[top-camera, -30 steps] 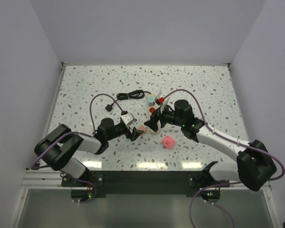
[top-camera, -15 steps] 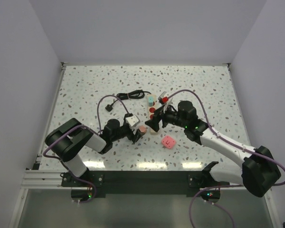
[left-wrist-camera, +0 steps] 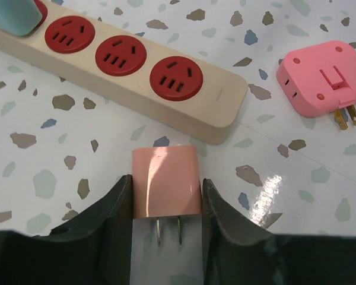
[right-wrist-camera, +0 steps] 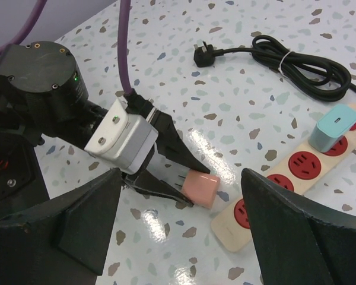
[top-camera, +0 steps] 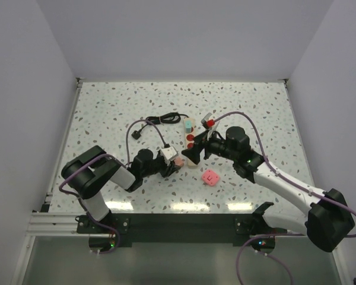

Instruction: Insert the plug

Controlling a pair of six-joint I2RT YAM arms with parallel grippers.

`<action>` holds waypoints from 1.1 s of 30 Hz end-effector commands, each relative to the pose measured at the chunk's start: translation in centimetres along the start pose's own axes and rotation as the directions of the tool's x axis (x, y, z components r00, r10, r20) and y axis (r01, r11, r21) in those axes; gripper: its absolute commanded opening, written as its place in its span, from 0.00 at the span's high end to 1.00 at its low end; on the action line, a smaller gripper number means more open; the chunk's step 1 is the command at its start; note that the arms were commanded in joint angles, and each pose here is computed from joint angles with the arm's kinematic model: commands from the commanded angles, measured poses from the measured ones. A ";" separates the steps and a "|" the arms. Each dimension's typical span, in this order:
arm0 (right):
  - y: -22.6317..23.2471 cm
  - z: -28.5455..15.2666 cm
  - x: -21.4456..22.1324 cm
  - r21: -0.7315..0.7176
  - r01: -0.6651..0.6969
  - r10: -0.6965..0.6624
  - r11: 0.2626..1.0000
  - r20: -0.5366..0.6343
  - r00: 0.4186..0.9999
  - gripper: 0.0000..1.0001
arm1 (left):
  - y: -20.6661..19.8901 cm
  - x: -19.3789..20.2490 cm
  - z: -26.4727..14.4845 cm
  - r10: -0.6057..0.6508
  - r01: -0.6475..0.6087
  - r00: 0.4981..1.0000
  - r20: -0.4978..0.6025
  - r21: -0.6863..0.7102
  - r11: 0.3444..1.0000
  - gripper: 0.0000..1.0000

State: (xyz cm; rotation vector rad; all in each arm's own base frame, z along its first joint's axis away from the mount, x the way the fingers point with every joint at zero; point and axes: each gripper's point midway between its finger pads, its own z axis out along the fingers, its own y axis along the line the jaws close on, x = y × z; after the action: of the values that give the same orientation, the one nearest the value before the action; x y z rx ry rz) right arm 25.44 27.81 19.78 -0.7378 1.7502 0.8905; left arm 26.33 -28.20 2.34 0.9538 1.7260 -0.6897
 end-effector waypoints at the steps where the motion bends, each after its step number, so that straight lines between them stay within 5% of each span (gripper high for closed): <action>1: -0.2 -0.4 -0.9 0.026 -0.021 0.020 0.999 0.030 0.999 0.15 | 0.0 -0.6 0.4 0.039 -0.039 0.999 0.019 -0.001 0.999 0.77; 3: -0.3 -0.3 -0.9 0.037 -0.046 0.045 0.998 0.028 0.999 0.15 | 0.1 -0.8 0.4 0.043 -0.042 0.999 0.025 -0.006 0.999 1.00; 9: -0.4 0.0 -1.6 0.037 -0.206 0.205 0.978 0.032 0.978 0.16 | 0.4 -6.2 -2.3 0.118 -0.104 0.969 0.218 -0.072 0.992 1.00; 16: 2.2 1.0 -1.9 -0.134 -0.318 0.321 0.939 0.001 0.947 0.18 | -0.4 -15.4 -7.8 0.243 -0.188 0.828 0.506 -0.159 0.969 1.00; 21: 2.8 1.6 -1.9 -0.187 -0.334 0.338 0.924 -0.010 0.941 0.19 | -0.7 -17.3 -8.9 0.266 -0.203 0.778 0.569 -0.172 0.964 1.00; 33: 3.2 2.2 -2.8 -0.239 -0.332 0.346 0.913 0.022 0.938 0.20 | -1.6 -17.6 -8.7 0.262 -0.229 0.771 0.580 -0.132 0.964 1.00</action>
State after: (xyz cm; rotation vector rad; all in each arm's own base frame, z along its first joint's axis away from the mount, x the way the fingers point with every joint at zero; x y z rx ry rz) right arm 24.43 30.81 20.79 -0.5304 1.8342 1.3198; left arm 24.47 -26.78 19.32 0.7984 1.1480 -0.6743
